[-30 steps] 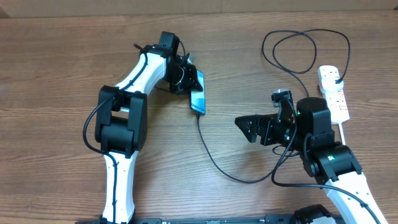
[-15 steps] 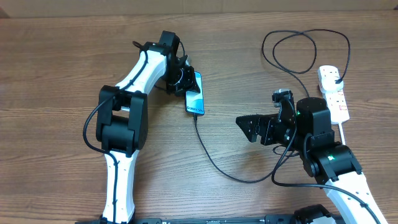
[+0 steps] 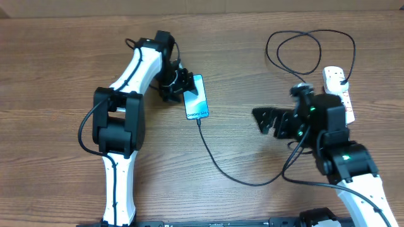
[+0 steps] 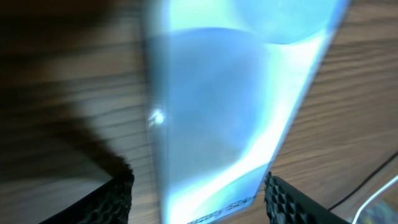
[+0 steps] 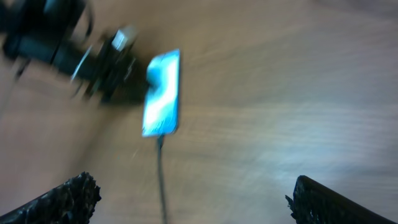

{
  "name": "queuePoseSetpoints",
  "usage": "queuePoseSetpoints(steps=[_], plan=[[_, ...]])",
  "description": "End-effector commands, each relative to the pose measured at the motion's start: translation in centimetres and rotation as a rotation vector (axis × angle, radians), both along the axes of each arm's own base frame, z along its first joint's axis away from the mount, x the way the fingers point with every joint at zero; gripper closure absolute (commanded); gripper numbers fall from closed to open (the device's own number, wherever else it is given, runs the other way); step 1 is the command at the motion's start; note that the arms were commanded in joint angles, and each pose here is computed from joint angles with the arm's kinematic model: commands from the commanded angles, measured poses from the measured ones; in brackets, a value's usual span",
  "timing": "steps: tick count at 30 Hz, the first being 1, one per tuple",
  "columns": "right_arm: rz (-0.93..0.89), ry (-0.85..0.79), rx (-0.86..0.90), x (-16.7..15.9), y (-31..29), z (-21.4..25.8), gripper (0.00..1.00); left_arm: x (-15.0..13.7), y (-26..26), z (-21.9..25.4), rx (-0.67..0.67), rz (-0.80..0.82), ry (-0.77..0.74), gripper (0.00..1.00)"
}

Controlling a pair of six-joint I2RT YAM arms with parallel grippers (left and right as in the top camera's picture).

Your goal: Plug charger to phone and switch on socket

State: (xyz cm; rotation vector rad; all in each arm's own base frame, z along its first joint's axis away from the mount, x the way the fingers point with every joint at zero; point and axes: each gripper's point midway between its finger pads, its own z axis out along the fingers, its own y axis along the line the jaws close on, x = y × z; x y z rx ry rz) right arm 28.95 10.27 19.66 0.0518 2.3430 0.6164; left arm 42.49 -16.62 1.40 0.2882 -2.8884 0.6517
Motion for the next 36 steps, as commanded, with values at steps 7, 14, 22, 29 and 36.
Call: queuePoseSetpoints(steps=[7,14,22,29,36], plan=[[-0.402,-0.055,-0.091,3.2,-12.9,1.7,0.00,2.5,6.2,1.1,0.128,0.097,0.006,0.00],[-0.632,0.022,-0.057,4.7,-22.0,-2.1,0.00,4.7,6.4,7.0,0.177,0.053,-0.124,0.00],[-0.768,0.097,-0.021,6.7,-28.3,-8.2,0.30,4.8,3.3,13.9,0.192,-0.076,-0.280,0.00],[-0.812,0.007,0.072,9.9,-30.6,-9.9,0.96,3.2,-0.8,16.7,0.229,-0.203,-0.367,0.00],[-0.806,0.031,0.099,11.4,-31.0,-12.6,0.96,1.9,-4.3,16.8,0.213,-0.274,-0.384,0.00]])
